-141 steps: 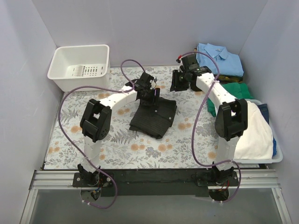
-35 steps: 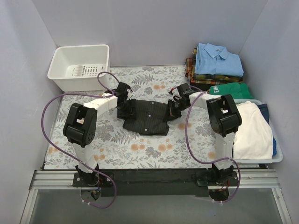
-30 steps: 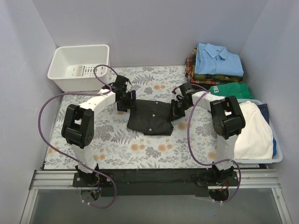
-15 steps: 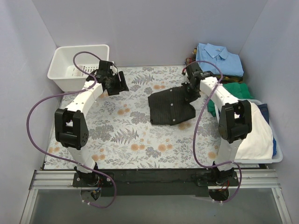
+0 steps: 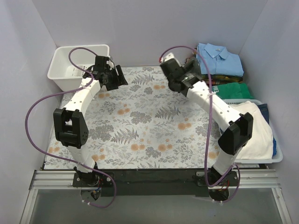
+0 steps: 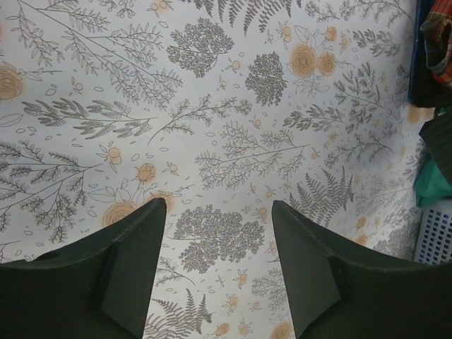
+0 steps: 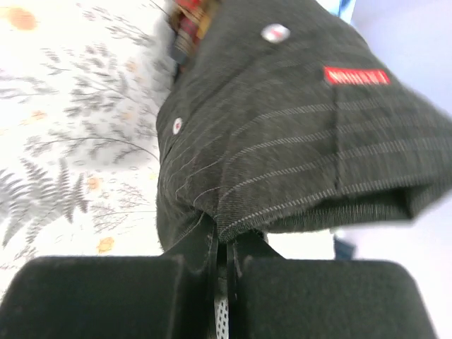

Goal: Fold and stack the long sleeve shirts
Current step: Fold the shirt

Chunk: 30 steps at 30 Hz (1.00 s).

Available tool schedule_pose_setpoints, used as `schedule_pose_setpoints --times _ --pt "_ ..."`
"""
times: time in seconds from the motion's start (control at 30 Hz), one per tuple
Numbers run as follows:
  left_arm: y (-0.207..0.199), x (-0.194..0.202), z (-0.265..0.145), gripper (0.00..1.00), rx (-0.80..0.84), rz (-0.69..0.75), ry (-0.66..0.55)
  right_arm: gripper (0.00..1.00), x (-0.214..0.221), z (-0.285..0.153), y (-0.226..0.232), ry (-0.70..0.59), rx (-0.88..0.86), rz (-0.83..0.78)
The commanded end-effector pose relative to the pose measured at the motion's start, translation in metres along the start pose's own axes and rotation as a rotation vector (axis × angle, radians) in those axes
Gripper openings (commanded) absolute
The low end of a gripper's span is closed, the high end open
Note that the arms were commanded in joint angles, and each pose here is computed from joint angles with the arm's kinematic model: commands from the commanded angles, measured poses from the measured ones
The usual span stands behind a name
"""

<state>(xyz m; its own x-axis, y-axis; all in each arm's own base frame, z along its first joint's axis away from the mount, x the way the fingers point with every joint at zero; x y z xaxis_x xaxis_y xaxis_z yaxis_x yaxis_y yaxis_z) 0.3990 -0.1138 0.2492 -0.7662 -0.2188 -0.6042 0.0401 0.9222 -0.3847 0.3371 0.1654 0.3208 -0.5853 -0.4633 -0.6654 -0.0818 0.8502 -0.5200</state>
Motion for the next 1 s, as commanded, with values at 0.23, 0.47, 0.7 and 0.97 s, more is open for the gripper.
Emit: schedule_pose_setpoints --times 0.23,0.47,0.7,0.97 --pt "0.065 -0.01 -0.022 0.62 -0.183 -0.229 -0.067 0.01 0.076 -0.01 0.169 -0.036 0.042 -0.545" --pt "0.103 -0.016 -0.053 0.63 -0.285 -0.327 -0.164 0.01 0.105 -0.043 0.247 -0.102 -0.079 -0.672" --pt "0.095 -0.025 -0.04 0.63 -0.135 -0.304 -0.124 0.69 0.102 -0.081 0.263 -0.044 -0.351 -0.611" --pt "0.063 -0.024 -0.013 0.62 0.09 -0.174 -0.062 0.82 0.089 -0.119 0.23 -0.002 -0.556 -0.422"
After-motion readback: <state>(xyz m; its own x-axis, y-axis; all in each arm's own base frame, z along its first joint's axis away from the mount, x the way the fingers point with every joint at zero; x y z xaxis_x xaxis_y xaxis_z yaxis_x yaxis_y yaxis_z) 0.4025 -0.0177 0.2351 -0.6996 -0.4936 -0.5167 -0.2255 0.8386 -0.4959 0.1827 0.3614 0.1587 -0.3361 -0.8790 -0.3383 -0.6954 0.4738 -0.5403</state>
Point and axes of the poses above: each gripper's point midway between its finger pads, its own z axis out along the fingers, its own y axis along the line the jaws close on, x = y × z, the point moved 9 cm from there along -z, back along the fingers, and after that the axes turned 6 degrees about z, right-handed, at the moved point
